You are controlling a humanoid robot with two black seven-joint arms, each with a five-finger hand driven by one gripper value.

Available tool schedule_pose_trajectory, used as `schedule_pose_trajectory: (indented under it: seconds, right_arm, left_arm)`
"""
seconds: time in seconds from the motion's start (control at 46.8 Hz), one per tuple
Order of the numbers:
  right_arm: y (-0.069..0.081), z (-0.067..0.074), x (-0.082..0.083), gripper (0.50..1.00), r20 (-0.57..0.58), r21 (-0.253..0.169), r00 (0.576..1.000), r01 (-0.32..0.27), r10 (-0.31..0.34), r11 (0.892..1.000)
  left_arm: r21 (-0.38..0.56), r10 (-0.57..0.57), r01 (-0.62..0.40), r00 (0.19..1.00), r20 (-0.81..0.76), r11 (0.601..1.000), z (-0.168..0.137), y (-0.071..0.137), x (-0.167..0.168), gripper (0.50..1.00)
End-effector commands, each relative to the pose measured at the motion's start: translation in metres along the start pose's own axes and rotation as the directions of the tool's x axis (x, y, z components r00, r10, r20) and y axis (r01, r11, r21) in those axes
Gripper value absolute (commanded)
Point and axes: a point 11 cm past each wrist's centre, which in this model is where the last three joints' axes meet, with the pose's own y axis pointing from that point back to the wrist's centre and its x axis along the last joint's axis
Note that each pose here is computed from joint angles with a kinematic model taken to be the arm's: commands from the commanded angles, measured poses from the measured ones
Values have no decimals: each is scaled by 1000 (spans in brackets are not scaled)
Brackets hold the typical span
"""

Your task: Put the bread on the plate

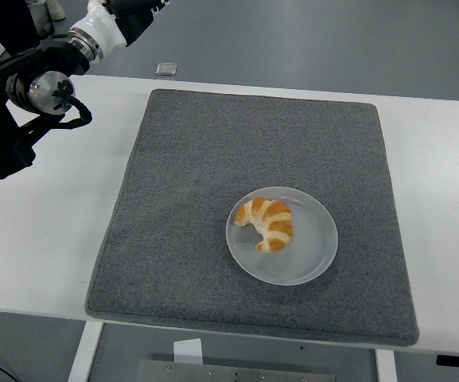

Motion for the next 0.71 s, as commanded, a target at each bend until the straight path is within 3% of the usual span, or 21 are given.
schedule_pose_trajectory:
  seconds: [0.0,0.256,0.684]
  right_arm:
    - [0,0,0,952,0,-1,1000,0,0,1000]
    - [0,0,0,952,2,0,1000,0,0,1000]
    - [0,0,-1,952,0,1,1000,1,-1,1000]
  left_arm:
    - [10,7,-7,1000,-30,1000,-6,3,6,992]
    - [83,80,-72,992,-97,994,-35,11,24,990]
    - [93,82,-72,991,-108,993,-50,19,27,992]
